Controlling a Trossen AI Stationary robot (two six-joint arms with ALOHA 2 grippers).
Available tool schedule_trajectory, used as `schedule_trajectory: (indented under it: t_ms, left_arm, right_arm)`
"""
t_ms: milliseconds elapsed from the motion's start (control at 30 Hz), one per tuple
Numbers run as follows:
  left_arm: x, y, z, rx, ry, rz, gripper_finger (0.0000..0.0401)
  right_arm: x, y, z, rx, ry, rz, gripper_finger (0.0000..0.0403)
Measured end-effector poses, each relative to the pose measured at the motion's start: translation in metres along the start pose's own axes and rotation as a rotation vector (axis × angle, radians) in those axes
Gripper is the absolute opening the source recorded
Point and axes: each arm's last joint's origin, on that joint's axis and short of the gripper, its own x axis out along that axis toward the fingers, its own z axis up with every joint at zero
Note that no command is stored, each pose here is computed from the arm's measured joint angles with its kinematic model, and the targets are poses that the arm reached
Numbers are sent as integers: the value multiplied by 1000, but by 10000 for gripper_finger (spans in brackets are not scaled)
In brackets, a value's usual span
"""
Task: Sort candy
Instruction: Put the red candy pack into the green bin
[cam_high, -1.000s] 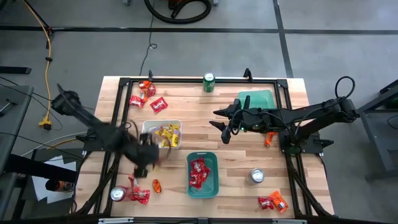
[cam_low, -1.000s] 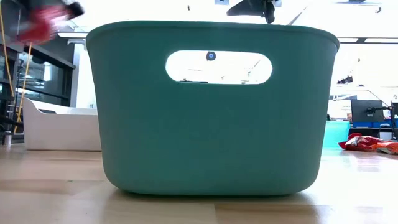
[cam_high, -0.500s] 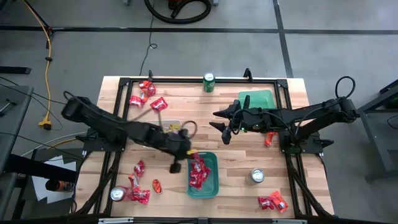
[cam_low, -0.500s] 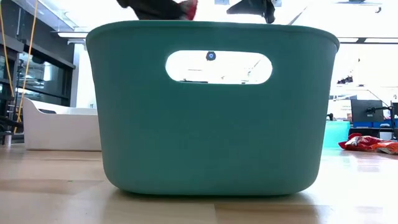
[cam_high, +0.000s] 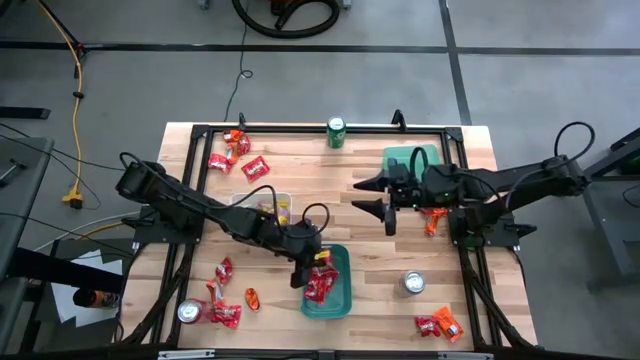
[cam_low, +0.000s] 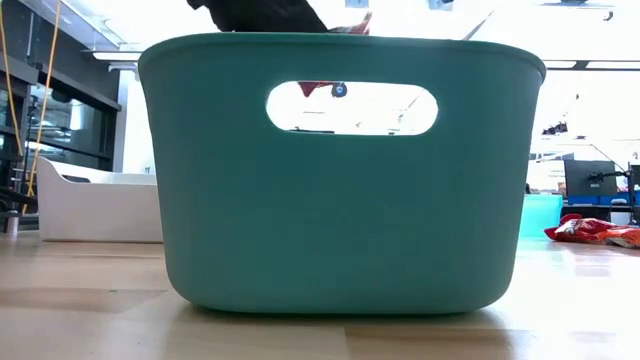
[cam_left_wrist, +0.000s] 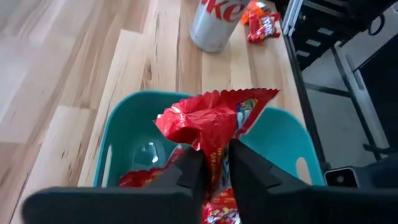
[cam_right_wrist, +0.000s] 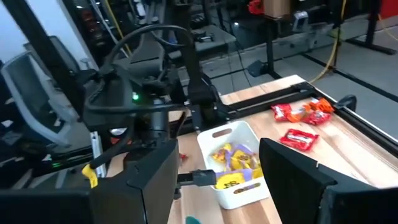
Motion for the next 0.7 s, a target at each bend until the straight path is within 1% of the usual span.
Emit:
schedule_trajectory:
  t_ms: [67, 200, 333, 433, 500, 567, 633, 700]
  left_arm:
    - [-1, -2, 4, 14, -9, -7, 81]
    - [-6, -5, 11, 86, 8, -12, 137]
    - [-18, -8, 20, 143, 23, -4, 194]
    - [-27, -8, 23, 166, 38, 1, 228]
    - [-33, -9, 25, 178, 33, -9, 245]
    - [-38, -10, 26, 208, 28, -49, 255]
    - [-39, -13, 28, 247, 20, -90, 259]
    - [-38, -15, 27, 309, 18, -103, 260]
  right_arm:
    - [-1, 2, 0, 7, 2, 10, 220]
    - [-1, 7, -2, 59, 10, 28, 220]
    - [-2, 10, -3, 120, 15, 39, 220]
    - [-2, 10, -3, 177, 15, 41, 220]
    - [-2, 10, -3, 202, 13, 33, 220]
    - [-2, 9, -3, 224, 5, 12, 220]
    - [-2, 9, -3, 242, -5, -12, 220]
    - [-2, 8, -3, 258, -16, -35, 220]
